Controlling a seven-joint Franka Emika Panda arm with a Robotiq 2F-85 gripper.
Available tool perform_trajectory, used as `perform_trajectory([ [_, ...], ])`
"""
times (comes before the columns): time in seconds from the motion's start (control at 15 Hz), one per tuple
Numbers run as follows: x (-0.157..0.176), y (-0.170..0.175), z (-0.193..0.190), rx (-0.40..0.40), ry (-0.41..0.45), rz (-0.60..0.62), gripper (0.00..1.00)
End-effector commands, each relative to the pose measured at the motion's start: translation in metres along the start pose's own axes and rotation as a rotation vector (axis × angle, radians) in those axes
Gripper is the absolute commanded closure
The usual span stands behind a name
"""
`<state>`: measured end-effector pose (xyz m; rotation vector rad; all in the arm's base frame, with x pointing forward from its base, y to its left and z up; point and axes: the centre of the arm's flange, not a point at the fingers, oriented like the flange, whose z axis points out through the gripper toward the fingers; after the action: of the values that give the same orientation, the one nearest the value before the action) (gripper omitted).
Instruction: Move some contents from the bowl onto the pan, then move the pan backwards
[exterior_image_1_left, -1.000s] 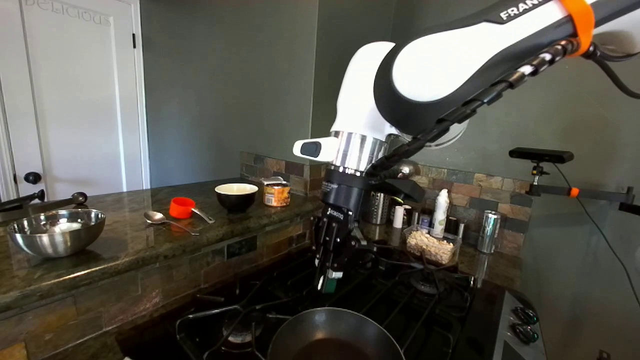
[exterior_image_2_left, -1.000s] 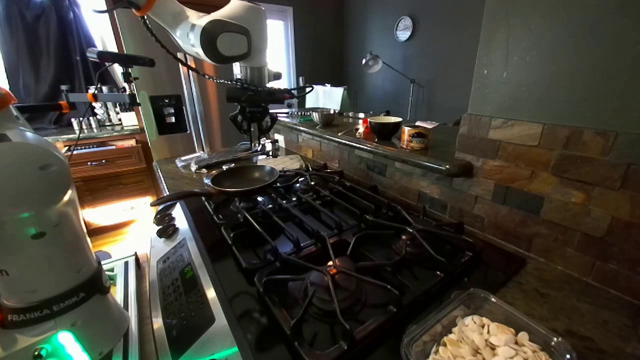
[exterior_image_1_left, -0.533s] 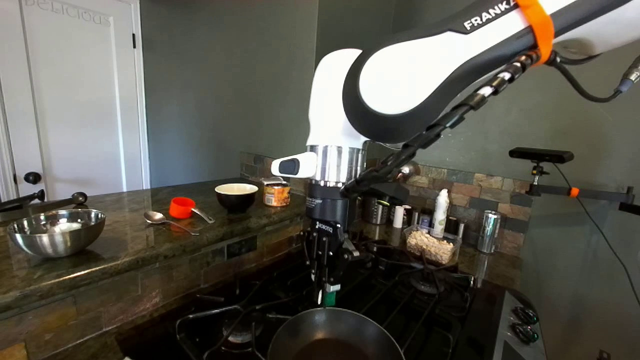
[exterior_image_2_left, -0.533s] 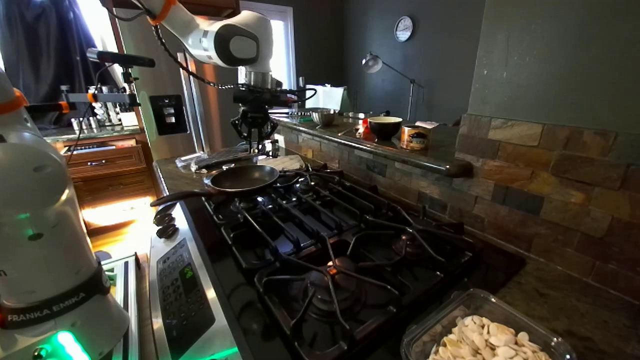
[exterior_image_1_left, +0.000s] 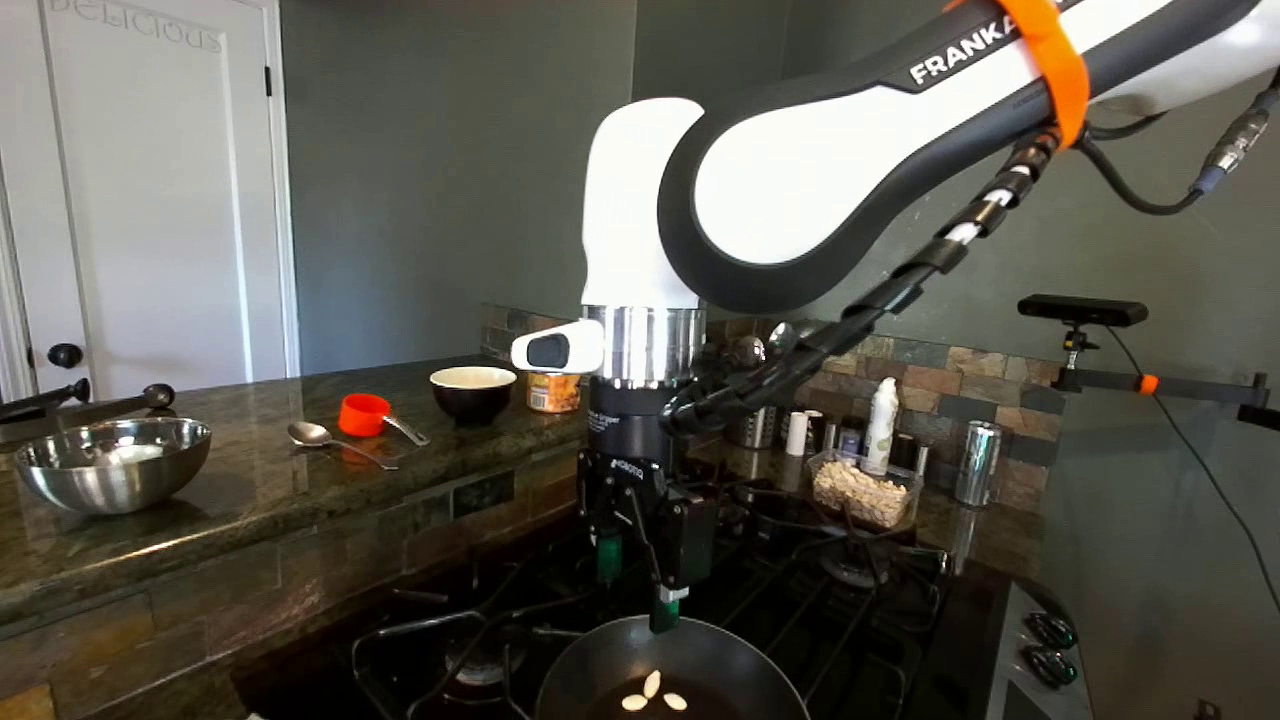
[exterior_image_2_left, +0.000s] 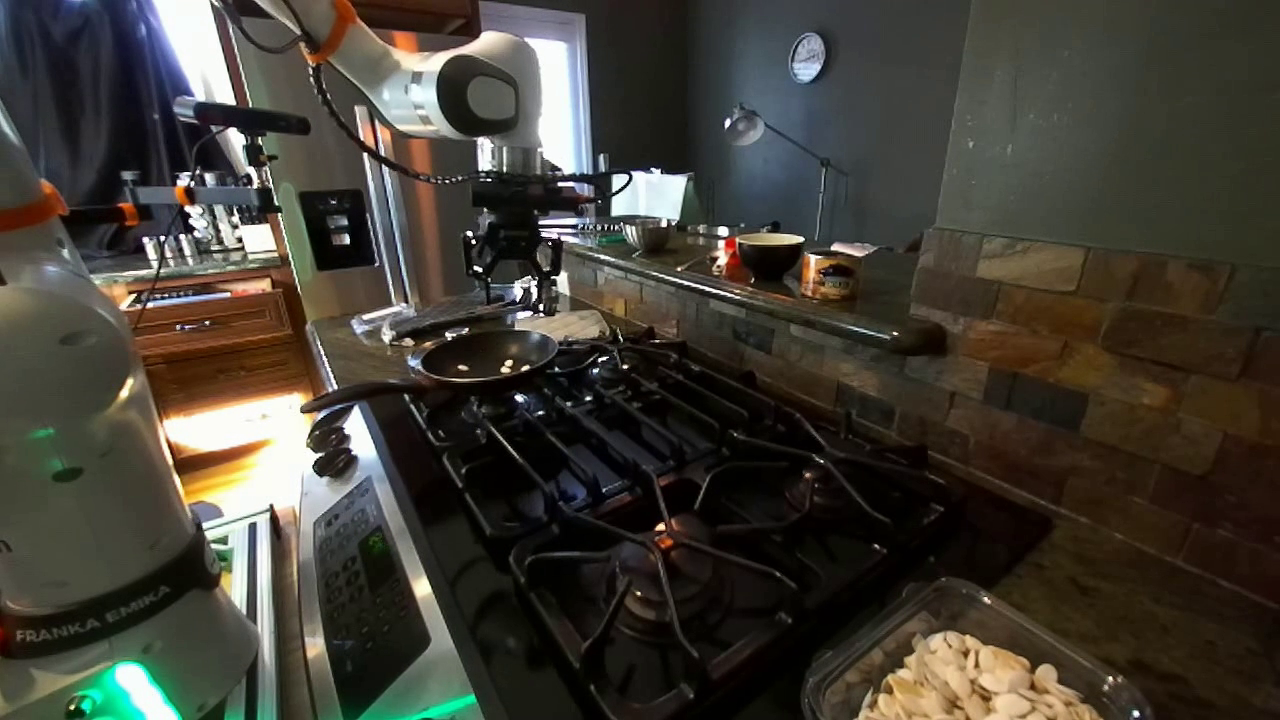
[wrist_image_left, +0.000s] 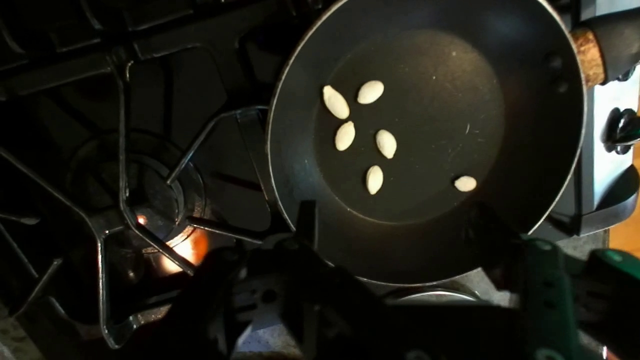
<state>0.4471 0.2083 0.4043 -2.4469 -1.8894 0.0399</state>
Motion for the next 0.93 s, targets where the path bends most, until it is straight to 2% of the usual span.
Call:
perform_trajectory([
  [0.0, 0.004, -0.002, -0.002, 0.013, -0.029, -0.005, 0.0],
  [0.53, 0.005, -0.001, -0.005, 0.007, -0.034, -0.006, 0.0],
  [0.87, -0.013, 0.006, -0.034, -0.023, 0.009, 0.086, 0.0],
])
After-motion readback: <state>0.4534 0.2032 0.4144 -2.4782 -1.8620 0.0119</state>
